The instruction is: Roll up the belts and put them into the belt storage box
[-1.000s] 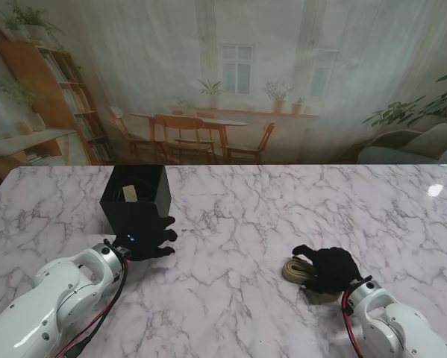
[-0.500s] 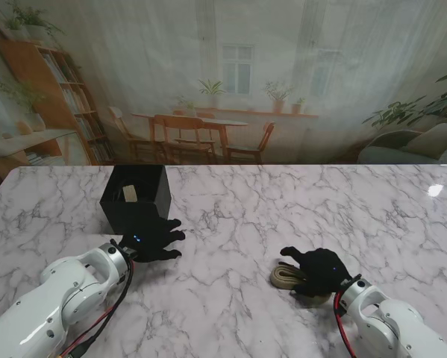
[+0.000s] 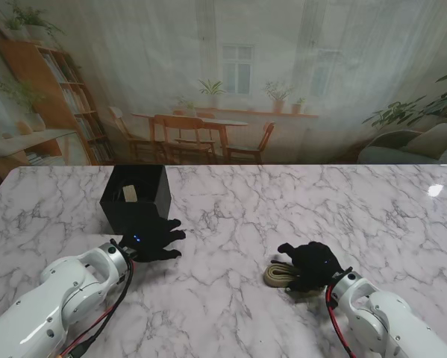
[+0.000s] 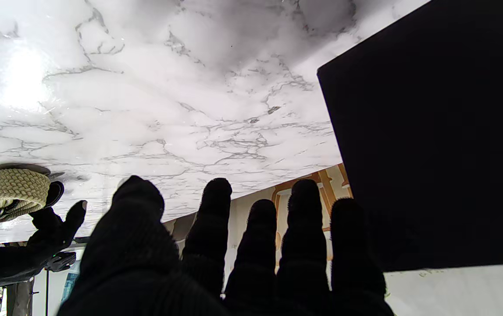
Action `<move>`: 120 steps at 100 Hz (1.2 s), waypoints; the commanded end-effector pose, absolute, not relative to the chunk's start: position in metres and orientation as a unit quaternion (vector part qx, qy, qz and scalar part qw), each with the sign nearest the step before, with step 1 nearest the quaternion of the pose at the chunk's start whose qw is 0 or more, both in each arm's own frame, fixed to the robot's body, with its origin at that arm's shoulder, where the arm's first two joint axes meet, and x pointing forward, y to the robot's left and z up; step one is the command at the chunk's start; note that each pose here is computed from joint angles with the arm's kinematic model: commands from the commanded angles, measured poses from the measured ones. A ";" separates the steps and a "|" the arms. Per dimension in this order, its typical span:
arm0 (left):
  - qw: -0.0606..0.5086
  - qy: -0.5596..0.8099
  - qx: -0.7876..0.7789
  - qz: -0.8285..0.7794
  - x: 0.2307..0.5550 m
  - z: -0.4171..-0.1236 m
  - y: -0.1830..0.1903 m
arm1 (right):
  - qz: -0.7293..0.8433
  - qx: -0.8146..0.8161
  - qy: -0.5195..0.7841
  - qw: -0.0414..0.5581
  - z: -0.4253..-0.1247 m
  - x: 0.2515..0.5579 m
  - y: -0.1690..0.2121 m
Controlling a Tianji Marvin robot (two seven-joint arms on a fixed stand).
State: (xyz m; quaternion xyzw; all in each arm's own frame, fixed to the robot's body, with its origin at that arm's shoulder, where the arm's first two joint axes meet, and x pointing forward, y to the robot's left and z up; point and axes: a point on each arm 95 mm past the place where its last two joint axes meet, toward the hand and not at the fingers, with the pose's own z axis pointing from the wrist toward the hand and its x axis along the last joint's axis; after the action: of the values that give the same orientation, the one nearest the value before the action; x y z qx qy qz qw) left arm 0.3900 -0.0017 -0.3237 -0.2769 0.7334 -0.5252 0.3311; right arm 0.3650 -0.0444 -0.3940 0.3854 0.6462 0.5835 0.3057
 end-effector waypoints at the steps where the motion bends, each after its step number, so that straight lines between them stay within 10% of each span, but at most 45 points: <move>1: 0.327 0.737 -0.279 -0.521 0.390 -0.326 -0.003 | 0.577 0.395 0.647 0.304 -0.399 0.361 -0.045; 120: 0.246 0.722 -0.319 -0.563 0.397 -0.320 -0.043 | 0.630 0.391 0.601 0.297 -0.349 0.380 -0.007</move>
State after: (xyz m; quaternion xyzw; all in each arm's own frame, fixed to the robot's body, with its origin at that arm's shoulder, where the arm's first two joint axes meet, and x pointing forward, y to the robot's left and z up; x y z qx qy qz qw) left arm 0.3938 -0.0314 -0.3270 -0.3251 0.7209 -0.5569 0.2537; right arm 0.3715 -0.0223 -0.3687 0.4086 0.6110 0.6070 0.3022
